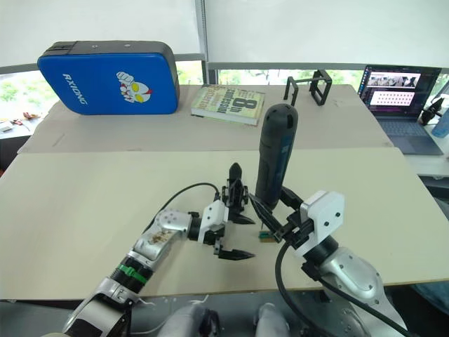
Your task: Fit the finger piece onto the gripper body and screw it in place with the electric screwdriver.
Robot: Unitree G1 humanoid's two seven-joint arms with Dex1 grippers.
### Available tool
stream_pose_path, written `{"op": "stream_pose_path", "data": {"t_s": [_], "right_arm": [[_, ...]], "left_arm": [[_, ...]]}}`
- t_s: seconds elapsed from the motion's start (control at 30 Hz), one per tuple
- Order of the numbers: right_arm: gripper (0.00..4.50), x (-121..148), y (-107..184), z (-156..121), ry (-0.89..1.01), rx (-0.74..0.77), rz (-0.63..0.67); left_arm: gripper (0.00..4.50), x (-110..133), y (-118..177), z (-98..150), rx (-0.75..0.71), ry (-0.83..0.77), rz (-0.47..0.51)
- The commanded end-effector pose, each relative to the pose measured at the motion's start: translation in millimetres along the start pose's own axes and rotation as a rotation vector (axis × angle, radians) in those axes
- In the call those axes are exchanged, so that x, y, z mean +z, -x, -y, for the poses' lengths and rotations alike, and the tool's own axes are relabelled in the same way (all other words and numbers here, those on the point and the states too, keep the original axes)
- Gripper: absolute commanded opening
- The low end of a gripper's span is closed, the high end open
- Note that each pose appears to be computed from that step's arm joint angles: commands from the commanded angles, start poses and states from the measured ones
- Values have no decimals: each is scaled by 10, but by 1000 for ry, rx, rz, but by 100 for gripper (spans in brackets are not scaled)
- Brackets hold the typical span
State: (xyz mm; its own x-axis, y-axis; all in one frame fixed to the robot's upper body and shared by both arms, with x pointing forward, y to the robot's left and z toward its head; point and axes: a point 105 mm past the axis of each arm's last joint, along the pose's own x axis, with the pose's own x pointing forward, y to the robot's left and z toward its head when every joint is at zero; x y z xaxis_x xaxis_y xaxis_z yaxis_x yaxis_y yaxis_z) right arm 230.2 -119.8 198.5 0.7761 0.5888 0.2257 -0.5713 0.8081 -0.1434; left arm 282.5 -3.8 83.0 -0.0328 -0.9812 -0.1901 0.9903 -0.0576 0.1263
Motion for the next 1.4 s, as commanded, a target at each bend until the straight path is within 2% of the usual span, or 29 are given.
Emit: {"op": "stream_pose_path", "data": {"t_s": [0.03,0.27,0.57,1.4], "right_arm": [[190,234,19,9,19,-3,79],[190,196,22,193,-28,43,53],[190,67,76,235,-34,129,17],[190,-126,224,316,-24,117,55]], "left_arm": [[450,80,-15,-18,-5,-39,19],[450,85,7,-31,-15,-49,14],[450,95,10,-53,-20,-61,10],[450,113,-3,-54,-28,-72,10]]}}
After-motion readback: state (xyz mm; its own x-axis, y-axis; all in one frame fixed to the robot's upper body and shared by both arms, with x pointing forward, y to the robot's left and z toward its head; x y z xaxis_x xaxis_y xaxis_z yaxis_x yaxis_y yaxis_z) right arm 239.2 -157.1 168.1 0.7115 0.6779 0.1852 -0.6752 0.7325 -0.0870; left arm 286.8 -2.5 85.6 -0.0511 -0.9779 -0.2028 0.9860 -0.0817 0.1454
